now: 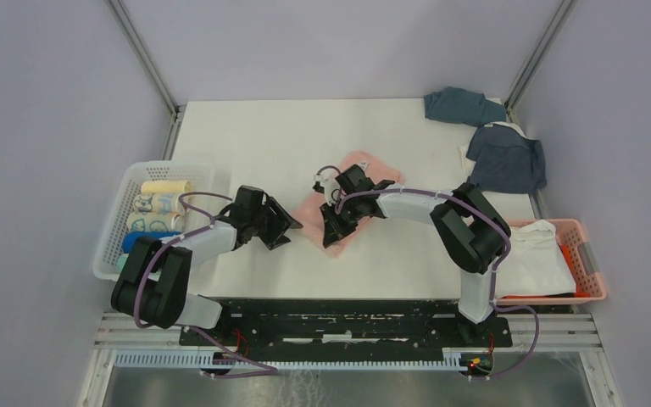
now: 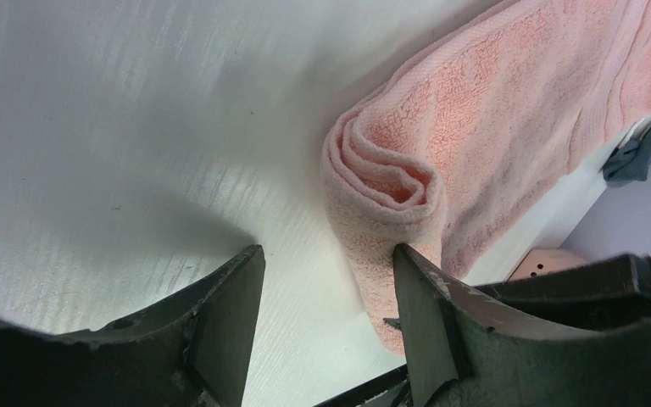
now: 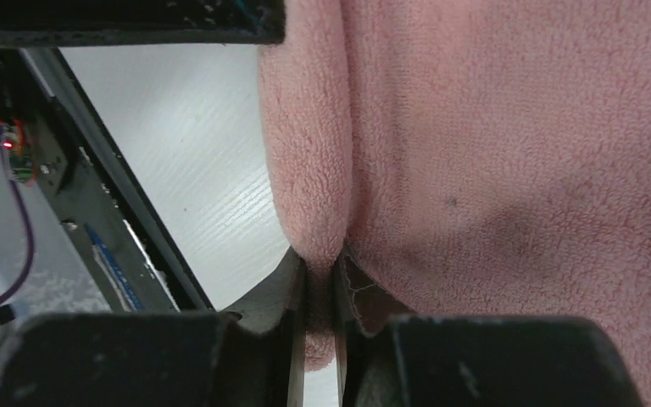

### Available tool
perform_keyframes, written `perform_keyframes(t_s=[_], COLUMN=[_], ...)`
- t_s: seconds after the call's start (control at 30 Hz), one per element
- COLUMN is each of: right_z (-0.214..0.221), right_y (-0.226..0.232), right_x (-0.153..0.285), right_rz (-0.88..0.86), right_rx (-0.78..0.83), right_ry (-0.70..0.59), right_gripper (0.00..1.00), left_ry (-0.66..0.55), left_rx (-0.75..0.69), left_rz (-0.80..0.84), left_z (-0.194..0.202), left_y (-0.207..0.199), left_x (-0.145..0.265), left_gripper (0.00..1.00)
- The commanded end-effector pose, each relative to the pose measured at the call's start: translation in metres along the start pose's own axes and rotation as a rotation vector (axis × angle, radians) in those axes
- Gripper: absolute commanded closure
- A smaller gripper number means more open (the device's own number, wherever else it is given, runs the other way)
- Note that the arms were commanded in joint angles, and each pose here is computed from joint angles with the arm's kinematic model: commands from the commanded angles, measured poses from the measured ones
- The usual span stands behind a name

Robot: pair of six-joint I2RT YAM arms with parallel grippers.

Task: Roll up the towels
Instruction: Roll the towel at the center of the board.

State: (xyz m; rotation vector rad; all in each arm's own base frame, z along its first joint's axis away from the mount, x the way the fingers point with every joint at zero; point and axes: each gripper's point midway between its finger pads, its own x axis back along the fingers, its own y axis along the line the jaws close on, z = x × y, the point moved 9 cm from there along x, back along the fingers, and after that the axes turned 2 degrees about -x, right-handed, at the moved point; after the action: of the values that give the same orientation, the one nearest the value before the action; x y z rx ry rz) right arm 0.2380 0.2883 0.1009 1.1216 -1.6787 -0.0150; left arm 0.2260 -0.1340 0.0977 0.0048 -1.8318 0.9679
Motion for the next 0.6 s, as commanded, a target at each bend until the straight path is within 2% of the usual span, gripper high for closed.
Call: perform_keyframes(t_s=[0.0,0.27,0.4,0.47,0.57], right_z=[0.000,0.017,0.024,0.020,0.012], right_y=[-0.004,-0.030,-0.035,-0.032,-0.026], right_x=[-0.003,-0.016,-0.018,-0.010,0.006], right_rz=[-0.232,-0.321,-0.286,-0.251,-0.180], right_rx=[-0.111,-0.268,-0.291,-0.276,-0.236], right_ry=[0.009,0.001,0.011,-0.008,-0.051], right_gripper=[0.84,0.87,0.85,0.82,0.72], left_ry=[0.004,0.008,0.019,0.035,0.050], left_rx=[-0.023,-0.028,-0.034,-0.035,-0.041], left_rz=[-0.008,0.022,-0.023,-0.048,-0.088], left_z=[0.001,-0.005,-0.006,-0.004,-0.001], left_y=[0.000,-0.009,-0.002,0.002,0.008], left_x=[0.003,-0.003,-0.016,-0.023,-0.031], left_gripper=[0.34,0.31,0.41,0.44,0.45])
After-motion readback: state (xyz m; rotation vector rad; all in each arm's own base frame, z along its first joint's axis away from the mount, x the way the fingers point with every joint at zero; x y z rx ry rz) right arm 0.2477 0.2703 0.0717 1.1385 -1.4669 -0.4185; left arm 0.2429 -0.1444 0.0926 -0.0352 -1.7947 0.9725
